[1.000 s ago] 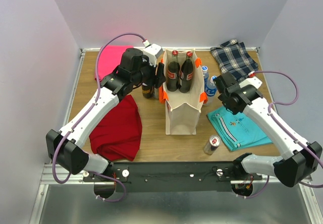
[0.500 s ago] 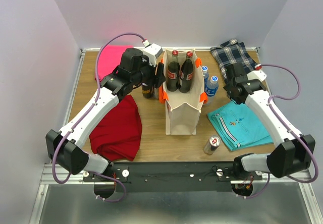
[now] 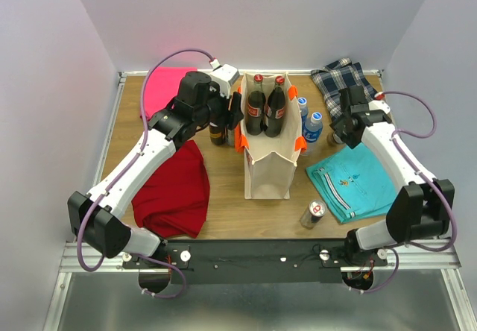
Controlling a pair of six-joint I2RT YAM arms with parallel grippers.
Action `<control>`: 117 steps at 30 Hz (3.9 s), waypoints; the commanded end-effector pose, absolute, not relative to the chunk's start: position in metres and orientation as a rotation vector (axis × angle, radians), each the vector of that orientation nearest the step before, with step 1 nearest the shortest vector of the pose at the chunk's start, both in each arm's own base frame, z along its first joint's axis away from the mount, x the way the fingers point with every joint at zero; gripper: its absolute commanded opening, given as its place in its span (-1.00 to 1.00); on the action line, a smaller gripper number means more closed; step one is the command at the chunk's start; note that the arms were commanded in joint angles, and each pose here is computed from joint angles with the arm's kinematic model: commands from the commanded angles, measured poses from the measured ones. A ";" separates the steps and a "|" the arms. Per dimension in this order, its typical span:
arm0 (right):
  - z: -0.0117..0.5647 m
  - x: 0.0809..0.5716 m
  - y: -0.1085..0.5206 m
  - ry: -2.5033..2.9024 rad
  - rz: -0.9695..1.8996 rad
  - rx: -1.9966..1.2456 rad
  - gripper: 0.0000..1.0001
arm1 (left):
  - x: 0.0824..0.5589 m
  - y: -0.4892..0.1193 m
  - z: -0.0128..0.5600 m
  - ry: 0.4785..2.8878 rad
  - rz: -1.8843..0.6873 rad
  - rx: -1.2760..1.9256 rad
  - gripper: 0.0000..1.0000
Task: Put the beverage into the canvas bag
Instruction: Place the drink in the canvas bag.
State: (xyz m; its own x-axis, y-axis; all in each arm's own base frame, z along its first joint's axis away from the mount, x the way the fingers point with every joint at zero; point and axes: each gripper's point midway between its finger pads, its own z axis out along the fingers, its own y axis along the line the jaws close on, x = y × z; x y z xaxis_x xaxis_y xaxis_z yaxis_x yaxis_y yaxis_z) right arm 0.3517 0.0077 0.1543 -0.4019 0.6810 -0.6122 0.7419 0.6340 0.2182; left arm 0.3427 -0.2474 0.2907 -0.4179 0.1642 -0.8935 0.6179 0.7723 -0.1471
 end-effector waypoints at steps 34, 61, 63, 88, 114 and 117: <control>0.158 0.440 -0.014 2.161 -0.048 1.116 -0.99 | 0.362 -0.244 0.299 1.944 -0.516 0.538 0.37; 0.300 0.449 -0.015 1.958 0.059 0.900 -0.99 | 0.362 -0.251 0.314 1.888 -0.561 0.549 0.37; 0.310 0.447 -0.015 1.951 0.060 0.872 -0.99 | 0.362 -0.252 0.314 1.888 -0.565 0.550 0.37; 0.434 0.409 0.052 1.915 0.428 0.362 -0.99 | 0.370 -0.264 0.331 1.833 -0.607 0.567 0.37; 0.498 0.373 0.111 1.836 0.700 0.033 -0.99 | 0.386 -0.247 0.314 1.903 -0.473 0.481 0.37; 0.499 0.367 0.123 1.838 0.728 -0.010 -0.99 | 0.387 -0.245 0.313 1.912 -0.464 0.469 0.37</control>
